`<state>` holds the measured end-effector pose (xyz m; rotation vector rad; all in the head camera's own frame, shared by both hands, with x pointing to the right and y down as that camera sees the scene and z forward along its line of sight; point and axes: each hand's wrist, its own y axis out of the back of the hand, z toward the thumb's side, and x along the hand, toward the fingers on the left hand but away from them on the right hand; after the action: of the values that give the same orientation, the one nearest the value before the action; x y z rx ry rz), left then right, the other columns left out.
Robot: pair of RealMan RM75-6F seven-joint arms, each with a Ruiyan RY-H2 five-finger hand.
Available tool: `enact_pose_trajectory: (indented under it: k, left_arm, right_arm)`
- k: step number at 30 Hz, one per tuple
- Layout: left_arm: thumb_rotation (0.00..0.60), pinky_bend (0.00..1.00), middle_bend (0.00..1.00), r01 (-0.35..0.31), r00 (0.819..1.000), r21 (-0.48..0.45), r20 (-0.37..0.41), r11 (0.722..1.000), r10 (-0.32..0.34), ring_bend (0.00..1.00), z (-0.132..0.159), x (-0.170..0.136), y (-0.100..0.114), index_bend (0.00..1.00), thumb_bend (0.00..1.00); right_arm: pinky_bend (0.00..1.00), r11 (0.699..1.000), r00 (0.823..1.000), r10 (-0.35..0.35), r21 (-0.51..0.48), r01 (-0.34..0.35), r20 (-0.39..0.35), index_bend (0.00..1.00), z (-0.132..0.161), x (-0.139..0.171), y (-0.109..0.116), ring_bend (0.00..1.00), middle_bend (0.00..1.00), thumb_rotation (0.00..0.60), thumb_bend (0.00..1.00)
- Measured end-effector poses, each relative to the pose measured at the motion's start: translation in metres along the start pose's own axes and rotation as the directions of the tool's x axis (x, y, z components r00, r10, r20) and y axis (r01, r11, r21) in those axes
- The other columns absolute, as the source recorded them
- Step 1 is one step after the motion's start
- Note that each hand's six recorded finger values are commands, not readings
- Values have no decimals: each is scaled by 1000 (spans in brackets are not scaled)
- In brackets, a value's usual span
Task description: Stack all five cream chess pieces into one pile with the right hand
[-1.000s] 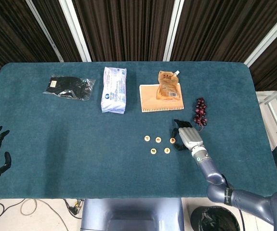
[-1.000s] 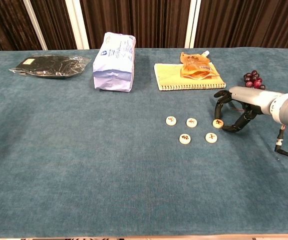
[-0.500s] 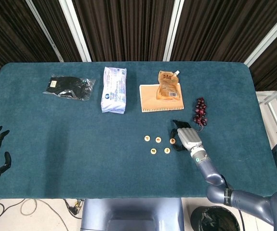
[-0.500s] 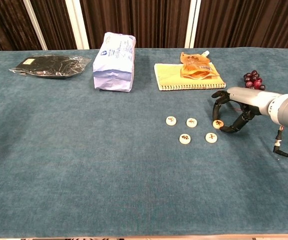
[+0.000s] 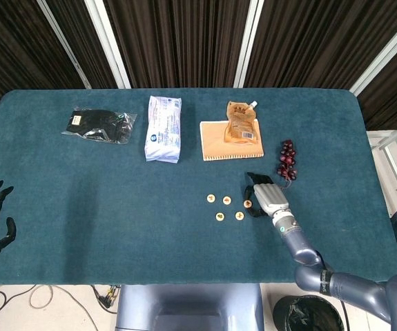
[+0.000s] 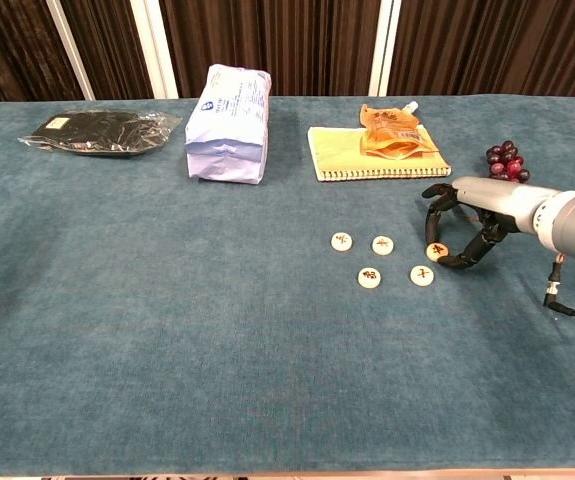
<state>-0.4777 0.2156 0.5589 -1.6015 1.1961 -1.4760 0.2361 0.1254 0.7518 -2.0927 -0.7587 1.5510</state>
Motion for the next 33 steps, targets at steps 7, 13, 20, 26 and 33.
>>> enact_pose_trajectory:
  k: [7, 13, 20, 26, 33]
  left_arm:
    - [600, 0, 1, 0, 1000, -2, -1, 1000, 0, 0, 0, 0, 0, 133, 624]
    - [600, 0, 1, -1, 1000, -5, 1, 1000, 1, 0, 1, 0, 0, 133, 624]
    - [600, 0, 1, -2, 1000, -12, -6, 1000, 2, 0, -1, 1, 2, 133, 624]
    - [600, 0, 1, -1, 1000, -14, -3, 1000, 1, 0, -1, 1, 2, 133, 624]
    - [600, 0, 1, 1, 1000, -16, -3, 1000, -1, 0, -1, 1, 1, 133, 624]
  right_arm:
    - [36, 1000, 1000, -20, -5, 20, -16, 529, 5, -1, 12, 0, 0, 600, 406]
    - [35, 1000, 999, 21, -6, -21, -32, 529, 19, -6, 21, 0, 0, 600, 406]
    - [34, 999, 997, 37, -2, -37, -62, 529, 48, -18, 23, 0, 0, 600, 407]
    - [35, 999, 998, 41, 1, -41, -57, 529, 55, -25, 21, 0, 0, 600, 407]
    - [34, 998, 998, 58, 8, -58, -39, 529, 53, -27, 14, 0, 0, 600, 407]
